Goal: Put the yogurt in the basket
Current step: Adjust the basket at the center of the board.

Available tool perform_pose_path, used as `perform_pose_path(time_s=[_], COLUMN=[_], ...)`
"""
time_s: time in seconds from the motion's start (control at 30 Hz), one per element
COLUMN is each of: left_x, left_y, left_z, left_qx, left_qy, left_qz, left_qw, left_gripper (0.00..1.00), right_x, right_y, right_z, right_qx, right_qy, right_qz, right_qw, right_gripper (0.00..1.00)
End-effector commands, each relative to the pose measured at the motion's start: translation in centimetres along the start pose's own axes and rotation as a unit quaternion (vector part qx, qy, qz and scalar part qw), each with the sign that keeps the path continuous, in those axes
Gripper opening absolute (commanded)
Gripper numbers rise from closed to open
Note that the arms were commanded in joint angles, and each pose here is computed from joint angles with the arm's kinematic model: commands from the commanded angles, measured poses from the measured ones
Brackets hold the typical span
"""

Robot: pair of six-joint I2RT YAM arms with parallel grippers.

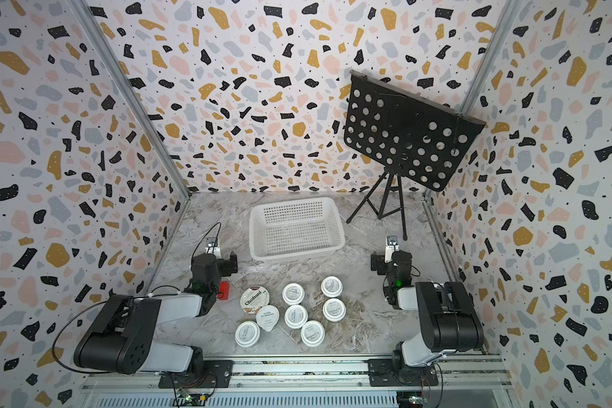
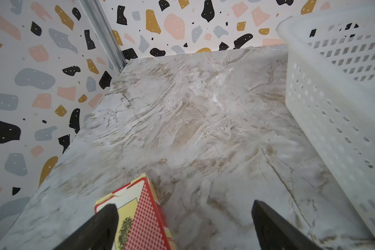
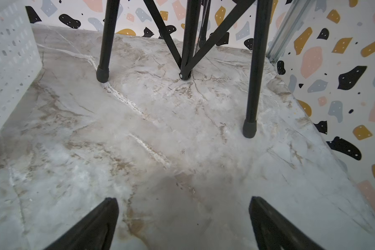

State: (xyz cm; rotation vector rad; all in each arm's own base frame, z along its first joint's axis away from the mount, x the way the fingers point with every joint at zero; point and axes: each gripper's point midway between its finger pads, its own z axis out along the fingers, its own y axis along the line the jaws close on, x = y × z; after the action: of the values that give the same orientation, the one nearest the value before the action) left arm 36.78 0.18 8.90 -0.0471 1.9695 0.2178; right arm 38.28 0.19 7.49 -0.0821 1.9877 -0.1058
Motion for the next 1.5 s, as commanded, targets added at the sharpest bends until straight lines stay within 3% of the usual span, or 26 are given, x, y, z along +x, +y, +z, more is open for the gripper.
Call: perform_pose_path(time_s=[0.0,1.47], left_x=[-1.00,-0.85], left_y=[0.12,0.07], left_z=[-0.18,-0.02], left_qx=[0.001,0.004], left_qy=[-0.021,-0.014], left_qz=[-0.003,-0.003], left_qw=[1.000,1.000], left_gripper=[1.00,1.00], right_x=[-0.88,-0.84], right_y=[-0.11,-0.43], right_z=[-0.10,-0.04], right_qx=[0.000,0.009], right_qy=[-0.013,-0.011], right_qz=[0.001,0.005], right_qw=[1.000,1.000], right_gripper=[1.00,1.00])
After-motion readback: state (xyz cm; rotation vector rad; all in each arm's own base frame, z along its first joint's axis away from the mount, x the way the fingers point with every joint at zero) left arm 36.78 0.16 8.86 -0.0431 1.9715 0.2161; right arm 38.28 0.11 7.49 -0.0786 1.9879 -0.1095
